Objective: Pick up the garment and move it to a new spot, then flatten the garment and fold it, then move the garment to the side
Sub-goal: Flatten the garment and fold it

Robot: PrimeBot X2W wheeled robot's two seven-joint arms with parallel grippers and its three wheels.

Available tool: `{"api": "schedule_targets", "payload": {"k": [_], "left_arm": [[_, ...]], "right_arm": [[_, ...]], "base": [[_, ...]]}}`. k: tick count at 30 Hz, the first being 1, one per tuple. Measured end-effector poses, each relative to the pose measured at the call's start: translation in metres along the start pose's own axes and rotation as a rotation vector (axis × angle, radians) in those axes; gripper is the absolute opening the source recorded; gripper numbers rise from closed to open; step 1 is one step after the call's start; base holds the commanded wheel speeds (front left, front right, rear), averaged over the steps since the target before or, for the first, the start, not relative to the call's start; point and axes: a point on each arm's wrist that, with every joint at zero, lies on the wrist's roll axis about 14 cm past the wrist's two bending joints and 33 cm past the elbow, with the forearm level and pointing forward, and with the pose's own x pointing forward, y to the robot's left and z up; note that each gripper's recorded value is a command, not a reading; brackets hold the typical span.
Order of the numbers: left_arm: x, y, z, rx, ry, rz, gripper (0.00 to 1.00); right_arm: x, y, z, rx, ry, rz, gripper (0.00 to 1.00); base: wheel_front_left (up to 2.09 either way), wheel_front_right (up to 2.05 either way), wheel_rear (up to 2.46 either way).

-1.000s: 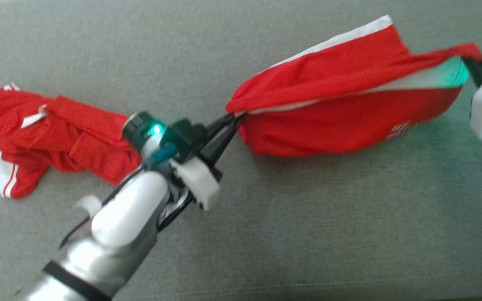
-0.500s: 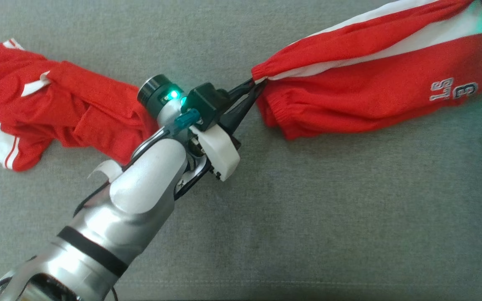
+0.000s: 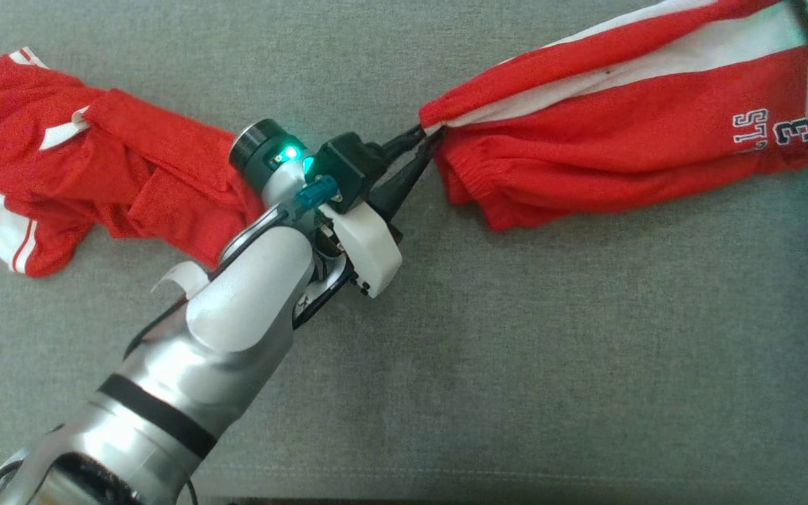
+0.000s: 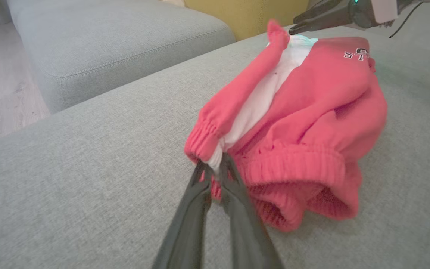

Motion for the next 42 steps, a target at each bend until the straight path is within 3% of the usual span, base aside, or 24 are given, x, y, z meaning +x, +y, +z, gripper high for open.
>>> {"api": "schedule_targets", "payload": {"k": [1, 5, 8, 11, 17, 21, 33, 42], "left_arm": [[0.0, 0.001, 0.0, 0.001, 0.001, 0.003, 1.0], [-0.002, 0.005, 0.009, 0.009, -0.015, 0.02, 1.0], [-0.004, 0.007, 0.021, 0.016, -0.039, 0.036, 1.0], [-0.009, 0.01, 0.036, 0.012, -0.075, 0.067, 1.0], [-0.031, 0.014, 0.078, -0.043, -0.211, 0.171, 1.0], [-0.045, 0.018, 0.099, -0.067, -0.284, 0.226, 1.0], [-0.092, 0.004, 0.115, -0.156, -0.402, 0.347, 1.0], [-0.114, -0.011, 0.088, -0.195, -0.361, 0.378, 1.0]], "right_arm": [[-0.001, 0.001, 0.0, 0.014, 0.0, 0.002, 1.0], [-0.009, -0.003, 0.002, 0.056, -0.027, -0.009, 1.0], [-0.019, 0.002, 0.007, 0.165, -0.072, 0.0, 1.0], [-0.033, 0.01, 0.008, 0.204, -0.13, 0.008, 1.0], [-0.088, -0.015, 0.054, 0.326, -0.458, -0.079, 1.0], [-0.111, -0.016, 0.062, 0.395, -0.555, -0.1, 1.0], [-0.174, 0.011, 0.027, 0.58, -0.686, -0.176, 1.0], [-0.194, 0.055, -0.023, 0.629, -0.642, -0.236, 1.0]], "base": [[0.0, 0.0, 0.0], [0.0, 0.0, 0.0], [0.0, 0.0, 0.0], [0.0, 0.0, 0.0], [0.0, 0.0, 0.0], [0.0, 0.0, 0.0], [0.0, 0.0, 0.0], [0.0, 0.0, 0.0]]}}
